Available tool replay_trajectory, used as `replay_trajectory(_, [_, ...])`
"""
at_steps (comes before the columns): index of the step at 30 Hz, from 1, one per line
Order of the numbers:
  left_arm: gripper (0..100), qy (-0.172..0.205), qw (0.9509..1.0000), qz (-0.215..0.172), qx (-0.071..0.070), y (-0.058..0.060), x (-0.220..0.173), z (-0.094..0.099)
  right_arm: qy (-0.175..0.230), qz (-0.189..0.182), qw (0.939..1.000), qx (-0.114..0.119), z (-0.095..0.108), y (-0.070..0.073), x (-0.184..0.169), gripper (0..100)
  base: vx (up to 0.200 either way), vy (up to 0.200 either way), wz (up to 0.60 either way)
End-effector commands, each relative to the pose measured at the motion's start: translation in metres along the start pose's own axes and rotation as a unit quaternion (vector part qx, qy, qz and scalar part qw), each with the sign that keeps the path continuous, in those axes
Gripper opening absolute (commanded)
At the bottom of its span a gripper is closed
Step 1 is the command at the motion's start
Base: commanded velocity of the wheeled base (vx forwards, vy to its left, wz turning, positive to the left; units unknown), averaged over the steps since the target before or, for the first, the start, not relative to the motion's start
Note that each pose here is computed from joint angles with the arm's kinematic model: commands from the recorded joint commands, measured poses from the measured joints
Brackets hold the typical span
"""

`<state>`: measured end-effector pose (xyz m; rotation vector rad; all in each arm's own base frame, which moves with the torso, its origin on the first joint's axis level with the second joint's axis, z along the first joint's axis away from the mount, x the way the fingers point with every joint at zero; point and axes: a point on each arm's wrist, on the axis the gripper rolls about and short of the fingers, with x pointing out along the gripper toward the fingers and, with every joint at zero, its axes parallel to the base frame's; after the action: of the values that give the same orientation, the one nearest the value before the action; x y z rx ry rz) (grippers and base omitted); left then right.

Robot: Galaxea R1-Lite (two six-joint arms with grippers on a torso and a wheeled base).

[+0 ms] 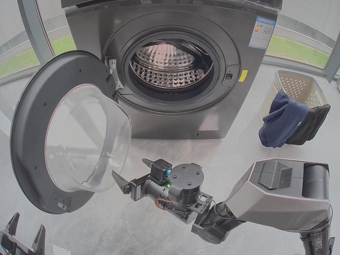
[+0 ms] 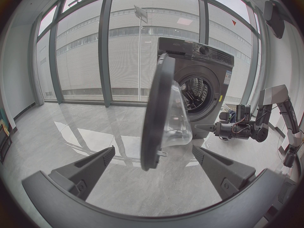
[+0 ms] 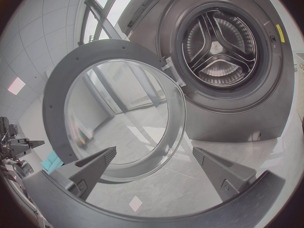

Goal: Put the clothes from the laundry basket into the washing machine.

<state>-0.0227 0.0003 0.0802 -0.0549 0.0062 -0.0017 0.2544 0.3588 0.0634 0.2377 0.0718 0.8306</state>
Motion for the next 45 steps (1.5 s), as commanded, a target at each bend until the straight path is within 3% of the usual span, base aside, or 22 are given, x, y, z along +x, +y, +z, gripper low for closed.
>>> replay_trajectory(1, [100, -0.001, 1.0, 0.0, 0.0, 0.0, 0.0, -0.005, 0.0, -0.005, 1.0, 0.001, -0.002, -0.003, 0.002, 100, 0.0, 0.0, 0.0])
replay_trajectory(4, [100, 0.0, 1.0, 0.0, -0.001, 0.0, 0.0, -0.005, 0.003, -0.015, 0.9999, -0.001, -0.001, -0.013, 0.004, 100, 0.0, 0.0, 0.0])
replay_trajectory(8, [100, 0.0, 1.0, 0.0, -0.001, 0.0, 0.0, -0.005, 0.002, -0.011, 0.9999, -0.003, 0.0, -0.011, 0.013, 100, 0.0, 0.0, 0.0])
replay_trajectory(14, [100, -0.001, 1.0, 0.0, -0.001, 0.0, 0.0, -0.005, 0.014, 0.0, 0.9999, -0.003, -0.003, 0.001, 0.032, 100, 0.0, 0.0, 0.0])
replay_trajectory(20, [100, 0.0, 1.0, 0.0, -0.001, 0.0, 0.0, -0.005, 0.032, 0.018, 0.9993, -0.004, -0.027, 0.022, 0.057, 100, 0.0, 0.0, 0.0])
replay_trajectory(24, [100, 0.0, 1.0, 0.0, -0.001, 0.0, 0.0, -0.005, 0.007, 0.026, 0.9996, 0.001, -0.027, 0.032, 0.072, 100, 0.0, 0.0, 0.0])
replay_trajectory(27, [100, 0.0, 1.0, 0.0, -0.001, 0.0, 0.0, -0.005, 0.001, 0.022, 0.9998, 0.002, -0.022, 0.03, 0.073, 100, 0.0, 0.0, 0.0])
replay_trajectory(30, [100, 0.0, 1.0, 0.0, -0.001, 0.0, 0.0, -0.005, -0.007, 0.012, 0.9999, 0.003, -0.002, 0.022, 0.067, 100, 0.0, 0.0, 0.0])
replay_trajectory(31, [100, -0.001, 1.0, 0.0, -0.001, 0.0, 0.0, -0.005, -0.012, -0.003, 0.9999, 0.003, 0.022, 0.011, 0.055, 100, 0.0, 0.0, 0.0])
replay_trajectory(32, [100, -0.001, 1.0, 0.0, -0.001, 0.0, 0.0, -0.005, -0.012, -0.006, 0.9999, 0.002, 0.028, 0.008, 0.052, 100, 0.0, 0.0, 0.0])
replay_trajectory(35, [100, -0.001, 1.0, 0.0, -0.001, 0.0, 0.0, -0.004, -0.016, -0.035, 0.9992, -0.001, 0.071, -0.011, 0.016, 100, 0.0, 0.0, 0.0])
replay_trajectory(36, [100, -0.001, 1.0, 0.0, -0.001, 0.0, 0.0, -0.005, -0.015, -0.044, 0.9989, -0.003, 0.077, -0.016, 0.008, 100, 0.0, 0.0, 0.0])
replay_trajectory(38, [100, -0.001, 1.0, 0.0, 0.0, 0.0, 0.0, -0.005, -0.015, -0.066, 0.9977, -0.008, 0.102, -0.027, -0.03, 100, 0.0, 0.0, 0.0])
replay_trajectory(41, [100, -0.001, 1.0, -0.001, 0.001, 0.0, 0.0, -0.005, -0.01, -0.095, 0.9953, -0.013, 0.121, -0.044, -0.077, 100, 0.0, 0.0, 0.0])
replay_trajectory(45, [100, -0.001, 1.0, 0.0, 0.001, 0.0, 0.0, -0.004, -0.005, -0.145, 0.9894, -0.014, 0.132, -0.07, -0.135, 100, 0.0, 0.0, 0.0])
